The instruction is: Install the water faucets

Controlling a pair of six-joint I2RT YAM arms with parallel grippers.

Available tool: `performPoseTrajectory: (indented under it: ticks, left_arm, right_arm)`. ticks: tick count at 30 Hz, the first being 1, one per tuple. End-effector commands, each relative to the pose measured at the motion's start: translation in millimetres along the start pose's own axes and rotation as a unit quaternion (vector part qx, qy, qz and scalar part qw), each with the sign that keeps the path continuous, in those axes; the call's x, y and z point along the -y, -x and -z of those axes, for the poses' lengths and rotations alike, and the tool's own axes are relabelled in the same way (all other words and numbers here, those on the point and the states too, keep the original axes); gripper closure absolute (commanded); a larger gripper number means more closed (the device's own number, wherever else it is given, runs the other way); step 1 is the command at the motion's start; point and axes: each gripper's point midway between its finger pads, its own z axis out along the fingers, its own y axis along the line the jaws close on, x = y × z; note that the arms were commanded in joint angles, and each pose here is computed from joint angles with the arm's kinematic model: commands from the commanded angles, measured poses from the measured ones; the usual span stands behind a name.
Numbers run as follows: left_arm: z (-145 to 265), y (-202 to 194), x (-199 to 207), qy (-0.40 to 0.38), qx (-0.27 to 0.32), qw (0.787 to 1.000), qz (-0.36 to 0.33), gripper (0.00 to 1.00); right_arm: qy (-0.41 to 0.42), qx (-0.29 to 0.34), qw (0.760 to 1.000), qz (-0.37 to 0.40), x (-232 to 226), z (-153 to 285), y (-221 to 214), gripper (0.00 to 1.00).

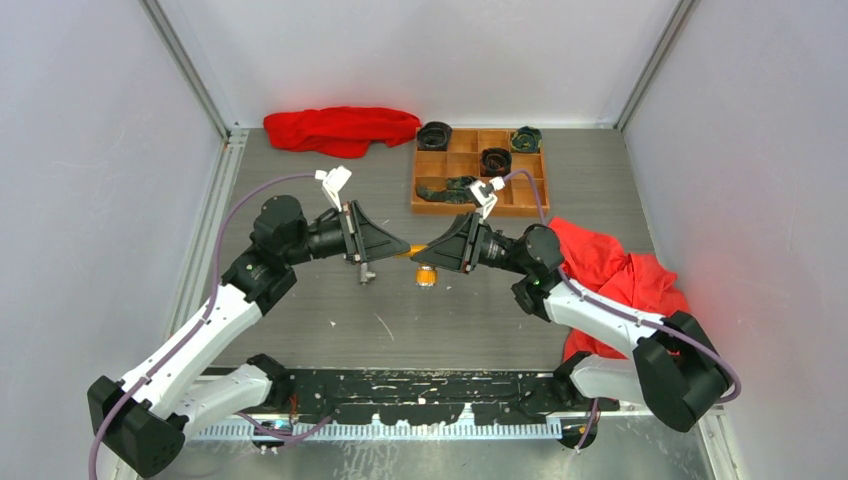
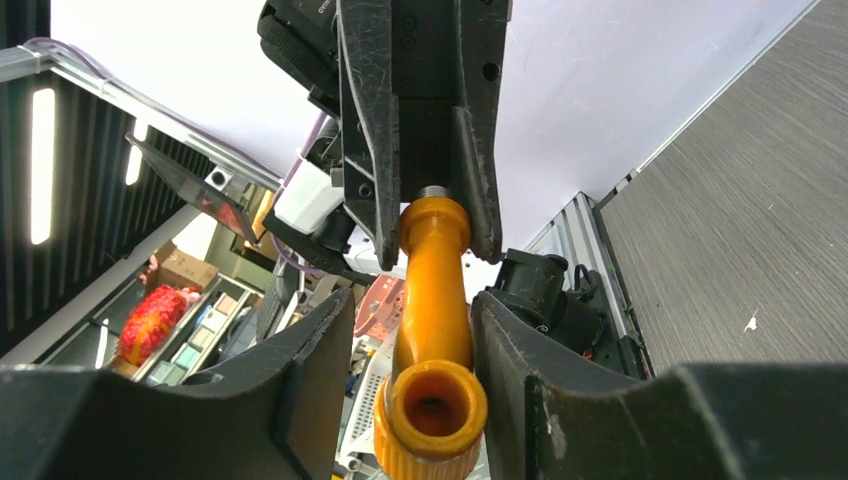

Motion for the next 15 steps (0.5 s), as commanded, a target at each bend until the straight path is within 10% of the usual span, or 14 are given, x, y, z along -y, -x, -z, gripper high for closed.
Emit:
performPoseTrajectory:
  ticks: [1, 11, 15]
  left_arm:
    - [4.3, 11.3, 23.2, -0.036, 0.017, 0.999, -0.025, 1.00]
    - [4.2, 7.8, 25.0, -0.044, 0.006, 0.999, -0.026, 1.00]
    - [4.1, 7.6, 25.7, -0.045, 0.004, 0.999, -0.028, 1.00]
  right_arm:
    - [0.044, -0.010, 0.999, 0.027, -22.7, -6.5, 2.3, 0.49]
    - [0.041, -0.015, 0.999, 0.019, -18.0, -9.5, -0.5, 0.82]
    - [0.043, -0.017, 0.999, 0.019, -18.8, -8.6, -2.1, 0.54]
